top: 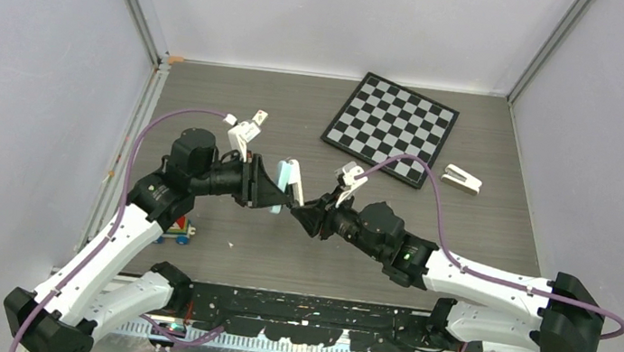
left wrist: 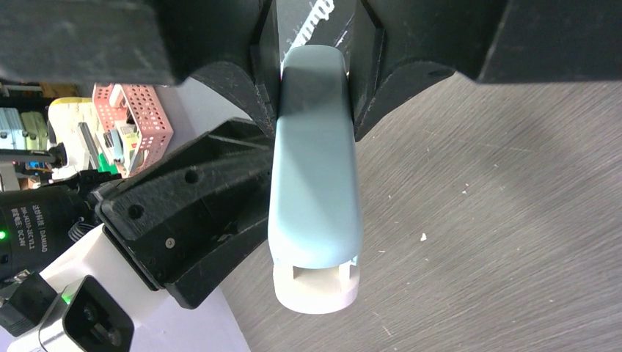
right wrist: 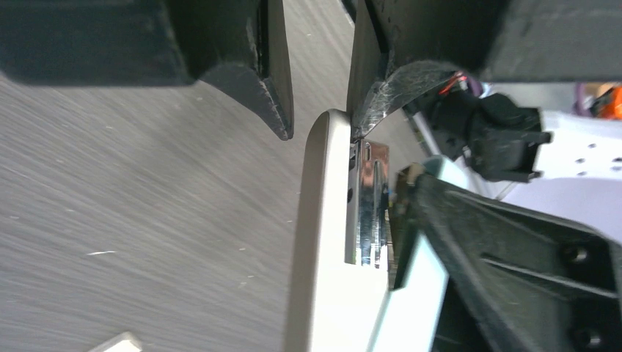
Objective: Load the staples into the stapler
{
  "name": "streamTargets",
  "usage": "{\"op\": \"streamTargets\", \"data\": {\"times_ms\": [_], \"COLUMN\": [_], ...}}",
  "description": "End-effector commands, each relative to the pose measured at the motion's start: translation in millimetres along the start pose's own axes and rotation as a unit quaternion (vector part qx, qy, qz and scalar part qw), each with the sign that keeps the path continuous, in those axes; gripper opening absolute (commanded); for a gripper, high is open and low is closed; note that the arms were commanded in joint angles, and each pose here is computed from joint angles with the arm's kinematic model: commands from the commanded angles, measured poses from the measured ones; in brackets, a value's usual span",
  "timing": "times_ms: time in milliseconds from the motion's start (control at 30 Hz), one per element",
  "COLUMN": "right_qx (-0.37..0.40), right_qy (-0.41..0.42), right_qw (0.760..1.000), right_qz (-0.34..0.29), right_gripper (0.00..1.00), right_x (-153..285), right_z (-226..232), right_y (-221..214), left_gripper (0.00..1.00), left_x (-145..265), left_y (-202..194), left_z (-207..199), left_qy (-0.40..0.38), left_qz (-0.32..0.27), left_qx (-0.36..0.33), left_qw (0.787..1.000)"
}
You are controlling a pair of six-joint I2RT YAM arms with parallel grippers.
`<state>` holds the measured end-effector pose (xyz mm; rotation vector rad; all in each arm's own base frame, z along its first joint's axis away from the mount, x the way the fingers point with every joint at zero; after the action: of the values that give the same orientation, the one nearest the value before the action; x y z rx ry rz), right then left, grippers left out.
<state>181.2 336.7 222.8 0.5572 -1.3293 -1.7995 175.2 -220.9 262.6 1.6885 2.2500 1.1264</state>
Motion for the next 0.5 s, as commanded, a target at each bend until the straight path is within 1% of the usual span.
{"op": "streamTargets", "data": {"times_ms": [0,267,467], "right_qx": [0.015,0.028,0.04], "right_qy": [-0.074,-0.099,-0.111], "right_qw": [0.994,0.991,0.989], "right_qz": [-0.078,-0.09,-0.093], "right_gripper": [0.35,0.33,0.31], "right_x": [-0.9,-4.6,-5.9], "right_z": [-27.0,-37.3,-44.3], "right_y": [34.1,33.8,28.6], "left_gripper": [0.0,0.0,0.0], "left_x": [3.3,-0.1,2.6], "left_y": [-7.5,-15.2,-31.4], "left_z": [-13.0,-2.1,5.5], "left_qy": [-0.022,-0.002,0.01], "left_qz": [0.025,0.043,0.082], "left_qx": [0.03,0.043,0.043], "left_qw": [0.999,0.998,0.996]}}
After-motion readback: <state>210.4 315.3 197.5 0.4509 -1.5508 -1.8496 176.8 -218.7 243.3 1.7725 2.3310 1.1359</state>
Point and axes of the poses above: each gripper's point midway between its finger pads, its own x axis back along the fingers, its own z axis along the line the jaws close on, y = z × x, the point moved 1 cm from there along x, back along the fingers, and after that the axes turned 4 degrees about x, right-handed, at the moved point
